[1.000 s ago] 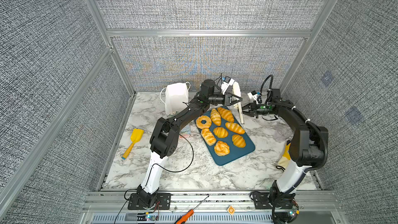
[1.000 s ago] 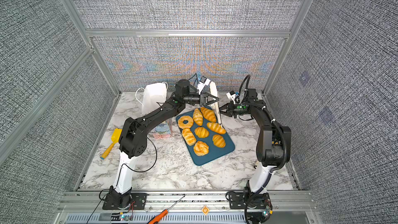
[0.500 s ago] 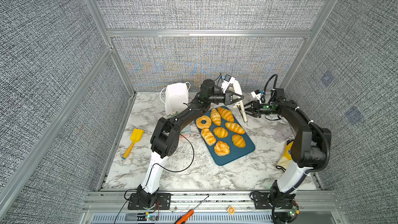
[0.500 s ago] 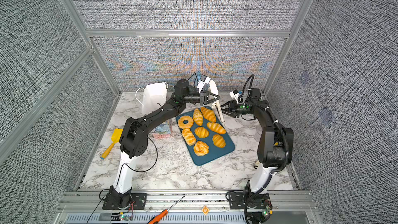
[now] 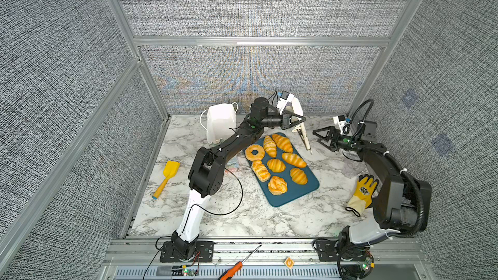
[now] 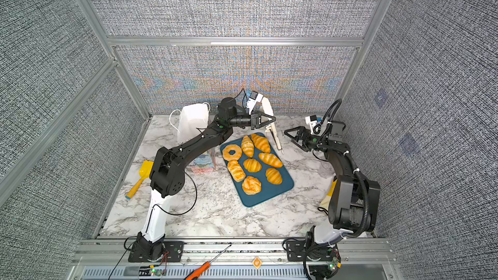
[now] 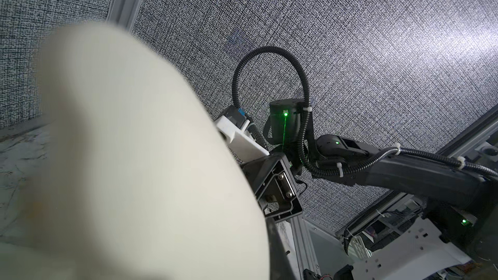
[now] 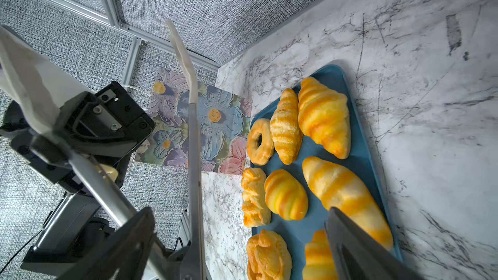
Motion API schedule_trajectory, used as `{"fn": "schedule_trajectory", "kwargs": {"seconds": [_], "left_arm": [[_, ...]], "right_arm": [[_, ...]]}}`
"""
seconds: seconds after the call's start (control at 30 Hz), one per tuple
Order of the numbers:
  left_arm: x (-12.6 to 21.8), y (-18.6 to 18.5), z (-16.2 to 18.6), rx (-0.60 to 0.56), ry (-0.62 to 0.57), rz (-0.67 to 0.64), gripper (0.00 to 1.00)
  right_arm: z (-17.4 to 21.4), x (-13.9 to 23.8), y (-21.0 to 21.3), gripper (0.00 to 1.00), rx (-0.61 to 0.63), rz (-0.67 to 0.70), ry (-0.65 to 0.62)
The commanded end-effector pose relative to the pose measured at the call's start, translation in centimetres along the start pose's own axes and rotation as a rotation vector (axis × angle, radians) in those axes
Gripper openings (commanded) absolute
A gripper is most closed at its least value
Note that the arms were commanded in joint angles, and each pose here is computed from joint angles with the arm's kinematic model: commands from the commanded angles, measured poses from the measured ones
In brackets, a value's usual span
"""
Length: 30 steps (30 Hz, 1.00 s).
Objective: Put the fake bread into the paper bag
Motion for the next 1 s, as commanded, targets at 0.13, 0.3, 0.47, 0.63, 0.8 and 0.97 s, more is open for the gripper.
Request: {"fn": "schedule_trajectory", "kwargs": {"seconds": [0.13,0.3,0.47,0.63,0.8,0.97], "left_arm": [[-0.5,-0.7,-0.7,-0.033,-0.012,0.029,0.1],[-1.0,-0.9,-0.7,-0.032,-0.011,0.033,0.1],[-1.7,-1.3,-0.6,-0.04,-0.007,0.047,0.1],[-2.6,-1.6,-0.3,-0.046,-0.003,0.062,0.09],[-3.3,-2.0,-0.1,-0.053,-0.006,0.07,0.1],[-3.8,-2.2,0.4,-0.049,0.002,0.069,0.1]], "right_arm": [[-2.8,1.7,3.2,0.99,0.047,-0.145,-0.179],[-1.3,1.7,3.4,0.99,0.022,-0.193,-0.166],[-0.2,1.8,4.1,1.0,0.036,-0.224,-0.146],[0.2,1.5,5.2,0.99,0.032,-0.27,-0.128],[0.8,0.9,5.8,0.98,0.031,-0.303,-0.107],[0.7,0.7,6.9,0.97,0.03,-0.359,-0.108]]}}
Point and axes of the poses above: each gripper's point midway between its finger pads, its own x axis back along the fingers, its own y axis along the line the jaws close on, z = x × y, the point moved 1 cm from there along x, back along the fingers, and after that the axes turned 7 degrees about x, right-handed, at the moved point
